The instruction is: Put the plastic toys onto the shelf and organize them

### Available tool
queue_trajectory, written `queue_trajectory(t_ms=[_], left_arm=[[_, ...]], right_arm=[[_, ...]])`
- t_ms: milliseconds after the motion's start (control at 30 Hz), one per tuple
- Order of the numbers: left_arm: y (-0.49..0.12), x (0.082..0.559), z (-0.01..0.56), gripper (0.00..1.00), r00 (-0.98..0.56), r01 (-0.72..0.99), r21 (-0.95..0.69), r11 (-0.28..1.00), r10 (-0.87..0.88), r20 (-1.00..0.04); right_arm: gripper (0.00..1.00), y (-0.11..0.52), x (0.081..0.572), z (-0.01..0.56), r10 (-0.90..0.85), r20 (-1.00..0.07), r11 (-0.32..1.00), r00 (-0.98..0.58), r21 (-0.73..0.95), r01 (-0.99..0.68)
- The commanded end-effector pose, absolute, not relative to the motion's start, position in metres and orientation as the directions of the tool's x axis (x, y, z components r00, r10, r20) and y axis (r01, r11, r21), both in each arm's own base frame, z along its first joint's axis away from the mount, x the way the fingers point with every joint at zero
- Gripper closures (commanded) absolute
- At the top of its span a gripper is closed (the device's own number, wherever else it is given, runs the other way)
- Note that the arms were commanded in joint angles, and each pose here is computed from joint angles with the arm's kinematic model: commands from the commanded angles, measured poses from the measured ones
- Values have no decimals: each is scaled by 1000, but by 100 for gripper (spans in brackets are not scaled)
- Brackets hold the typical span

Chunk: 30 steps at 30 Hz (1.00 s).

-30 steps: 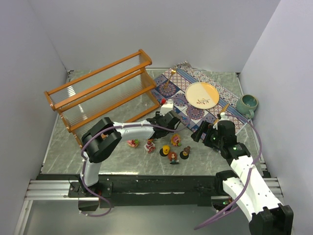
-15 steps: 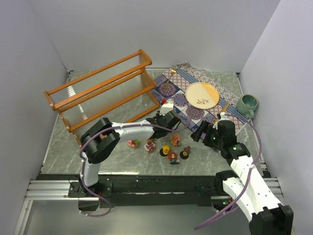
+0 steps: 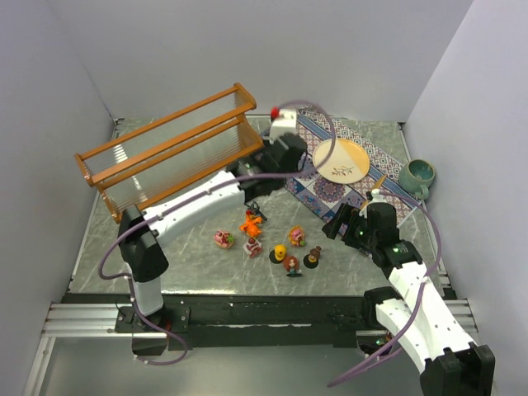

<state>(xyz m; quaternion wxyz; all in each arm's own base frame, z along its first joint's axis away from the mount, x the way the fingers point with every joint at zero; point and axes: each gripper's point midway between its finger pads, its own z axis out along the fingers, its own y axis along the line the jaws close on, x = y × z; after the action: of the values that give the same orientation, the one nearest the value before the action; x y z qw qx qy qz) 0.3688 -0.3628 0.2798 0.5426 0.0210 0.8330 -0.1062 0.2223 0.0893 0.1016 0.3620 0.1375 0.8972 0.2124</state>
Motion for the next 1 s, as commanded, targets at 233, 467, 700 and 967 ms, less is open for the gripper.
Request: queue_trajectory(t_ms=[233,467,700,967], left_arm=[[-262,421,407,99,-241,30,-157,987,-145,-960],[-216,440,418,99,-211,-75,-162,984,-175,-962],[-175,459,416,99,-191,-159,-168,973,-198,-961],[-160,478,401,98,-216,-192,-154,969,-194,-957]], right_arm=[[0,87,233,115,381,-625,885,-681,461,72],[0,89,237,119,372,-622,887,-689,458,66],[0,88,237,116,363,-617,892,-698,448,67],[0,87,239,114,343,-615,901,-710,430,63]])
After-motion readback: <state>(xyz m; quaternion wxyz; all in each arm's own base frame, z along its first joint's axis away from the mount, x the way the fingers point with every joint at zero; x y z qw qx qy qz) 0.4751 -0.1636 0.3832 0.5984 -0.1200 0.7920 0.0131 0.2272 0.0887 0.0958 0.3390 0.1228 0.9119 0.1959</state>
